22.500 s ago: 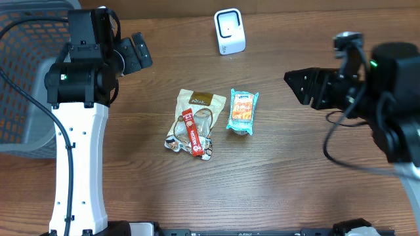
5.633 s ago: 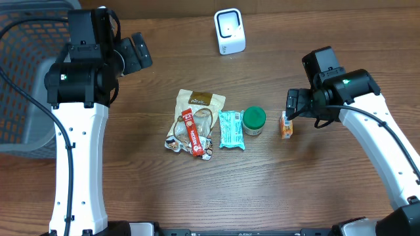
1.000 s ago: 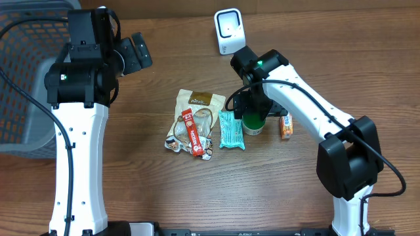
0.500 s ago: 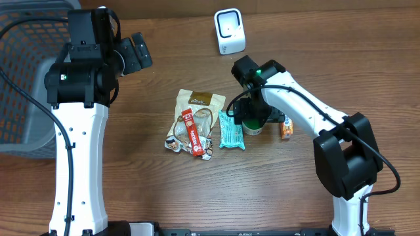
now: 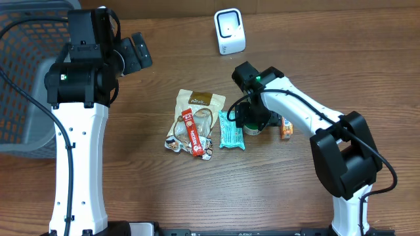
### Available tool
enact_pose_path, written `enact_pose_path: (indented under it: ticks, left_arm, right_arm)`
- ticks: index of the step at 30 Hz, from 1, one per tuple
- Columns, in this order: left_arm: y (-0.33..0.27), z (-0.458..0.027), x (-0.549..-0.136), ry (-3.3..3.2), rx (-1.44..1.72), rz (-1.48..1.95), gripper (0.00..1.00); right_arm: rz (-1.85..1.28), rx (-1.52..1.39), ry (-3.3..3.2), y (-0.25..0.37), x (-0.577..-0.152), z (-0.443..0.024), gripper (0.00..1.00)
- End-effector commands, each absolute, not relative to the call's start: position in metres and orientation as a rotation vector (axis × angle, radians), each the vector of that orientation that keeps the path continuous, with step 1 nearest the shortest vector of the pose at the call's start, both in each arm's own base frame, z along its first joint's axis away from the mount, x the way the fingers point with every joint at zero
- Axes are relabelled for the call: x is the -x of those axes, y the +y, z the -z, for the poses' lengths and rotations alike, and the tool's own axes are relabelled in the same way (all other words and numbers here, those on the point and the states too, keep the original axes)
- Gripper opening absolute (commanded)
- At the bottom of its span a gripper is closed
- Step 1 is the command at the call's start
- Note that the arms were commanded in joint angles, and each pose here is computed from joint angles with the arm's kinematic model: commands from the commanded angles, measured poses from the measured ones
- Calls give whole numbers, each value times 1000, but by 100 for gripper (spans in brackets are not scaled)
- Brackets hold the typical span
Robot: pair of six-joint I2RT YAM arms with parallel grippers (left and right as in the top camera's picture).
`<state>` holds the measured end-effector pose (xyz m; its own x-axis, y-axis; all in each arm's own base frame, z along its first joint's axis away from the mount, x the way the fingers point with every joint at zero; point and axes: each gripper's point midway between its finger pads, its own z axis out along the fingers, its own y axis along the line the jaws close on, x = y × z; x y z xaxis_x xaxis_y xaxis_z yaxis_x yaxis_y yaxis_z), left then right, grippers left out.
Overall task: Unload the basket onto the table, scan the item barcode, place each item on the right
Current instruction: 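Close the right gripper on the jar and lift it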
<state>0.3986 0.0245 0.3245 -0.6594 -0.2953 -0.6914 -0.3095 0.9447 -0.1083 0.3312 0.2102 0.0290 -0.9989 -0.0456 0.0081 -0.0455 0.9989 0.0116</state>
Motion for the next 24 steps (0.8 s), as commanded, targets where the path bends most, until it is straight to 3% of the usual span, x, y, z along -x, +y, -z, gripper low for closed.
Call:
enact_pose_path:
  ticks: [1, 5, 13, 24]
  left_arm:
    - [25, -337, -397, 2298, 400, -28, 100]
    - [25, -337, -397, 2298, 400, -28, 100]
    - [25, -337, -397, 2299, 400, -28, 100]
    - [25, -337, -397, 2299, 400, -28, 100]
  right_arm:
    - [23, -84, -3138, 214, -331, -28, 82]
    - [26, -84, -3141, 214, -331, -28, 71]
    - [25, -82, -3141, 214, -331, -28, 60]
    - [102, -75, -3224, 218, -341, -58, 52]
